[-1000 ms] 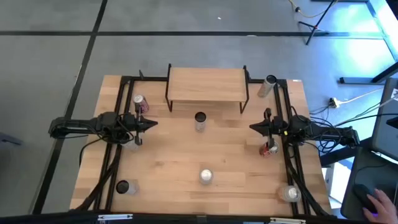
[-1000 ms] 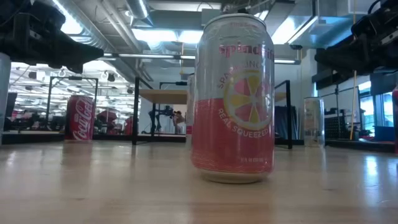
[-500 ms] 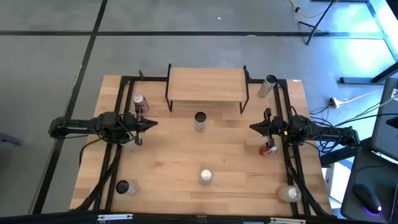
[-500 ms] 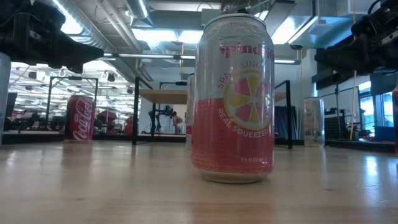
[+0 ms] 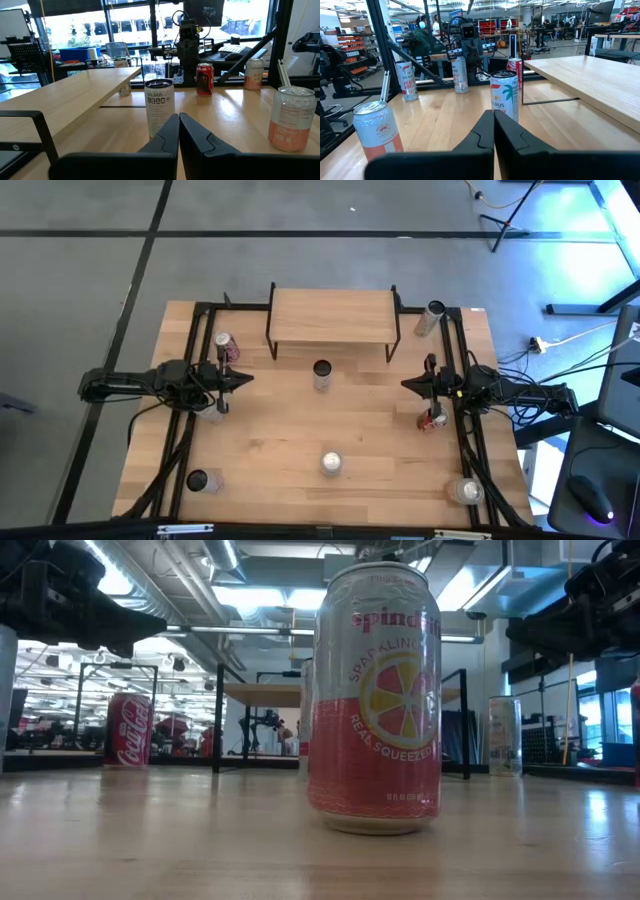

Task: Place canned beverage on shelf

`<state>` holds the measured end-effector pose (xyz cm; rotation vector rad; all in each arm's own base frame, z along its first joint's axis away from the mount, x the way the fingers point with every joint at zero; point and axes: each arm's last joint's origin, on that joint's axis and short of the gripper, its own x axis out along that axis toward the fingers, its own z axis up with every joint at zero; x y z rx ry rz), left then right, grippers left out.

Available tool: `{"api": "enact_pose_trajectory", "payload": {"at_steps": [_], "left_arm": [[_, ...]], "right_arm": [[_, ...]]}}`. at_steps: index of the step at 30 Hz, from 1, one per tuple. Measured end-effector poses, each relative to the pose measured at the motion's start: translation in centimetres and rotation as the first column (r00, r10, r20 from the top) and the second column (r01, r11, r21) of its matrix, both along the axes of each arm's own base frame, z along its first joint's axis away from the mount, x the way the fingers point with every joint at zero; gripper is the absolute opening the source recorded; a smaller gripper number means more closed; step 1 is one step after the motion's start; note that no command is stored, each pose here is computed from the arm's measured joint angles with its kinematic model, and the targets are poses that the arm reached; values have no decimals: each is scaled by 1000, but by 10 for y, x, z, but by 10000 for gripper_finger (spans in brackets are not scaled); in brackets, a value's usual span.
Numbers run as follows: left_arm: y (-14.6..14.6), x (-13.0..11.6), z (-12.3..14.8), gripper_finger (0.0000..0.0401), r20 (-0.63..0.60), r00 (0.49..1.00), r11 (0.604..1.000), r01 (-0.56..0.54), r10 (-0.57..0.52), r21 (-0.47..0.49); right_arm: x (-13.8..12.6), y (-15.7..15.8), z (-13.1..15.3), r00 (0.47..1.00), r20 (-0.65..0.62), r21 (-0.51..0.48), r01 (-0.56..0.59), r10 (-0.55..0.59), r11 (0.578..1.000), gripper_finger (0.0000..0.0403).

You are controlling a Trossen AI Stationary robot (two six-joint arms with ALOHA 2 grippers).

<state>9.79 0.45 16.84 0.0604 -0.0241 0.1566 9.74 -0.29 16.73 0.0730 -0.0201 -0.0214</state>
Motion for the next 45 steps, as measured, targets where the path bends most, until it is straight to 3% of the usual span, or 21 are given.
{"api": "enact_pose_trajectory", "payload": {"at_steps": [18, 24, 31, 37, 41, 45], "left_arm": [[0, 0, 0, 0, 0, 1000, 1000, 0, 0, 0], [2, 0, 1, 0, 12, 997, 997, -74, 74, -1], [3, -2, 14, 0, 161, 983, 994, -74, 86, -78], [6, -8, 33, 0, 351, 914, 976, -165, 204, -139], [8, -15, 51, 0, 425, 865, 957, -187, 268, -223], [8, -18, 72, 0, 425, 858, 953, -220, 290, -207]], "right_arm": [[0, 0, 0, 1000, 0, 0, 0, 0, 1000, 1], [0, 0, 0, 1000, 1, 7, 0, 0, 1000, 1], [0, -3, 4, 993, 38, 18, 108, -109, 994, 1], [-1, -5, 4, 981, 48, 164, 177, -187, 970, 1], [-2, -8, 8, 961, 91, 357, 214, -262, 909, 1], [-3, -8, 13, 949, 147, 464, 185, -281, 866, 1]]}}
